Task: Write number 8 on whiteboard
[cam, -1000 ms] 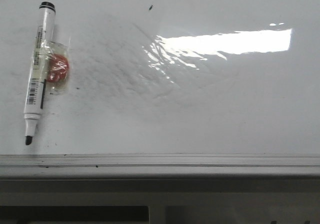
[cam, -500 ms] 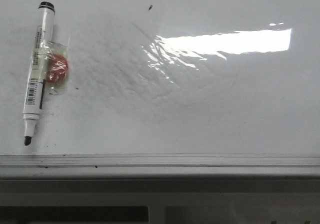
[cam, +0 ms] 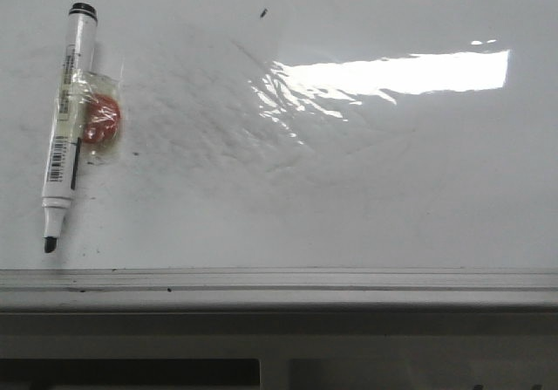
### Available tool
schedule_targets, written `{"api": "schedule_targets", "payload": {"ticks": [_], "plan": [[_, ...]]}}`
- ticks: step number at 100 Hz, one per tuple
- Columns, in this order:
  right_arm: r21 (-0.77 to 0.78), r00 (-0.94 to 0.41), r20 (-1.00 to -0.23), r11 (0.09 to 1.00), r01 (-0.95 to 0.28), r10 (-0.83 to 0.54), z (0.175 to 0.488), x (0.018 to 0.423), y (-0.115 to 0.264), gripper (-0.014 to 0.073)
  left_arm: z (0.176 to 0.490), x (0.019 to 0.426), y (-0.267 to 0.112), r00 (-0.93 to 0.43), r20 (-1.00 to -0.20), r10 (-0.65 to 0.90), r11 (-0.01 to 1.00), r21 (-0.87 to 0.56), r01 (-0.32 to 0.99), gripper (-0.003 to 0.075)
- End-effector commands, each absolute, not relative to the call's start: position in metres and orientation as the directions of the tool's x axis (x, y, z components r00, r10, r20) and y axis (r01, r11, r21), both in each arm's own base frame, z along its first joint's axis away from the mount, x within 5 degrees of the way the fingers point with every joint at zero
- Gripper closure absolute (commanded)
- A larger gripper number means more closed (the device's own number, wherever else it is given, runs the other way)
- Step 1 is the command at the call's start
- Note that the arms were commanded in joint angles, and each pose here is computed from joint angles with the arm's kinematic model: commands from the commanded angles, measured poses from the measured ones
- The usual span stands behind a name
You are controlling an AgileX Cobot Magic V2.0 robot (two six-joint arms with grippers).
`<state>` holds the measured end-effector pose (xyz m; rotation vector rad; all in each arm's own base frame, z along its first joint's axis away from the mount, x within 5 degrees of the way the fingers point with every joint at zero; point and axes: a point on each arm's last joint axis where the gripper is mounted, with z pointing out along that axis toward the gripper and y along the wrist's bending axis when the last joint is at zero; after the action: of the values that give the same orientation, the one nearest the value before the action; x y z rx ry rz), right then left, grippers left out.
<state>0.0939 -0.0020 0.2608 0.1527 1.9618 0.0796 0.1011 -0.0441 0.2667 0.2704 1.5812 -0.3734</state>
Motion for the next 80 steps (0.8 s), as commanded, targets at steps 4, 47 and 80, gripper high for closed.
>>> {"api": "schedule_targets", "payload": {"ticks": [4, 47, 80], "plan": [[0.126, -0.298, -0.944, 0.990, 0.063, 0.139, 0.277, 0.098, -0.003, 0.0666, 0.283, 0.099, -0.061, 0.001, -0.993, -0.121, 0.846, -0.102, 0.524, 0.0332], [0.135, -0.304, -0.942, 0.990, 0.051, 0.144, 0.276, 0.098, -0.001, 0.0666, 0.255, 0.119, -0.105, -0.198, -0.975, -0.101, 0.768, -0.203, 0.608, 0.0332], [0.135, -0.343, -0.929, 0.990, 0.034, 0.138, 0.273, 0.097, 0.001, 0.0666, 0.237, 0.131, -0.120, -0.243, -0.969, -0.041, 0.775, -0.184, 0.605, 0.0332]]}}
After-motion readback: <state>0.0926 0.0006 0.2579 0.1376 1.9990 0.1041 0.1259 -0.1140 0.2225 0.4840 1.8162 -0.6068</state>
